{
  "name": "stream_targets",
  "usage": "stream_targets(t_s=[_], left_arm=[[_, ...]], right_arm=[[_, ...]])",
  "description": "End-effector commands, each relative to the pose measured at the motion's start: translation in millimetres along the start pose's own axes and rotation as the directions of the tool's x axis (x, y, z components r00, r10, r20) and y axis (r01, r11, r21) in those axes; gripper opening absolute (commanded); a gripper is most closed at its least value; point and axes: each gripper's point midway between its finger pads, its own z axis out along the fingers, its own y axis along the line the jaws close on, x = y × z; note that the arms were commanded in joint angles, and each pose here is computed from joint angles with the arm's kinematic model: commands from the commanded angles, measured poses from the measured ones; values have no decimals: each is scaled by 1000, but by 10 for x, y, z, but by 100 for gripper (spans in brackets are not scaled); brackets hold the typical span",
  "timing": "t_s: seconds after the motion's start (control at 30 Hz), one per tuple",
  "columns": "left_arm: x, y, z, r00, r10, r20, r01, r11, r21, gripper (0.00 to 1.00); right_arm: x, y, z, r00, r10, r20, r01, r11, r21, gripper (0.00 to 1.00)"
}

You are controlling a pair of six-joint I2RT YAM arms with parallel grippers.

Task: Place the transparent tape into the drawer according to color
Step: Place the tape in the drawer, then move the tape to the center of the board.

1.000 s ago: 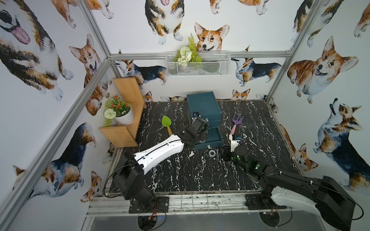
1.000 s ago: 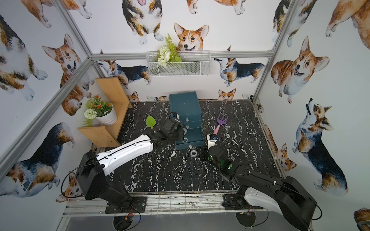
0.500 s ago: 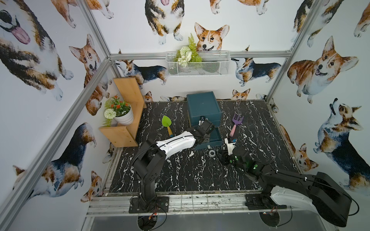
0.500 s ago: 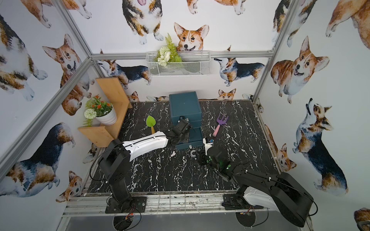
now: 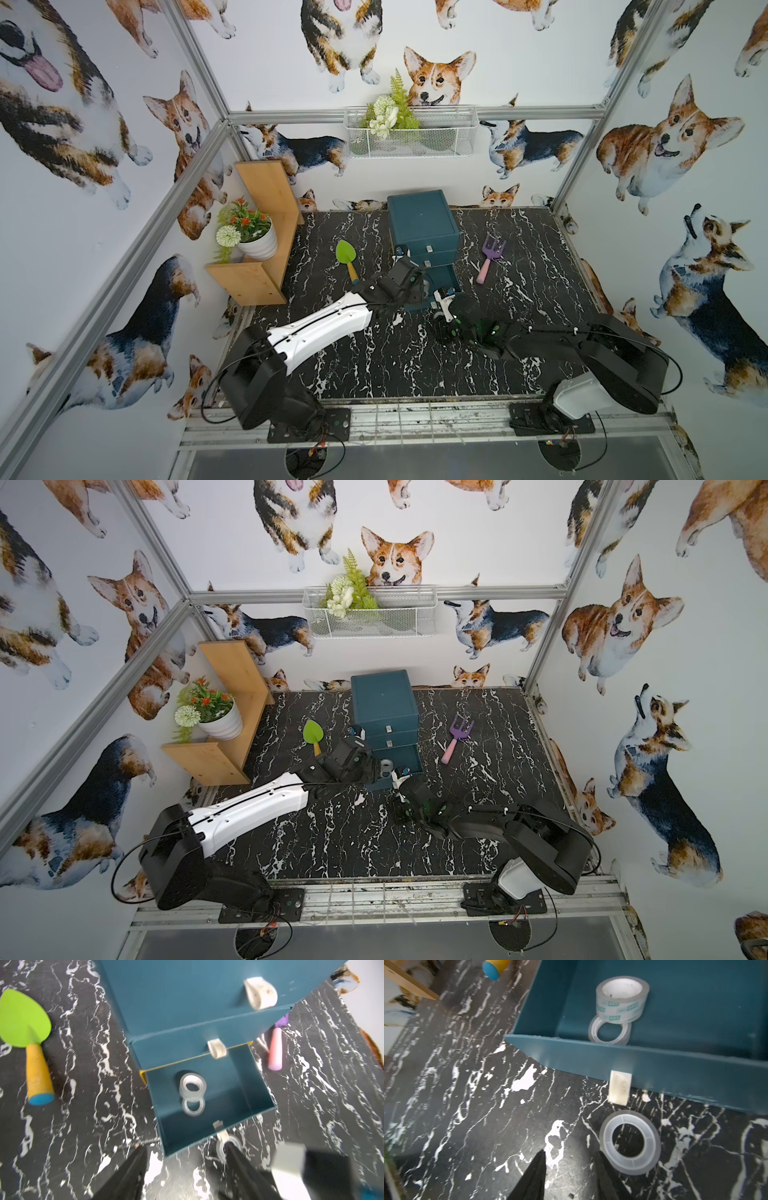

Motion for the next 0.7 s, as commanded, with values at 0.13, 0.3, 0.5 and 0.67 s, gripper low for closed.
stream_targets(t_s=[0.13,0.3,0.5,0.67], left_arm=[[138,190,-340,997,-64,36,62,997,44,92],[200,328,-520,994,-92,64,89,995,47,99],[196,456,-709,991,-99,95,96,995,36,99],[210,494,-742,991,-97,96,95,995,26,99]], right_arm=[[-6,-214,20,999,-40,-20,43,990,136,43],[23,-260,71,999,-39,-38,44,986,164,43],[58,-268,147,996,-48,-72,60,982,177,43],[104,-304,197,993,-53,-105,74,977,199,41]])
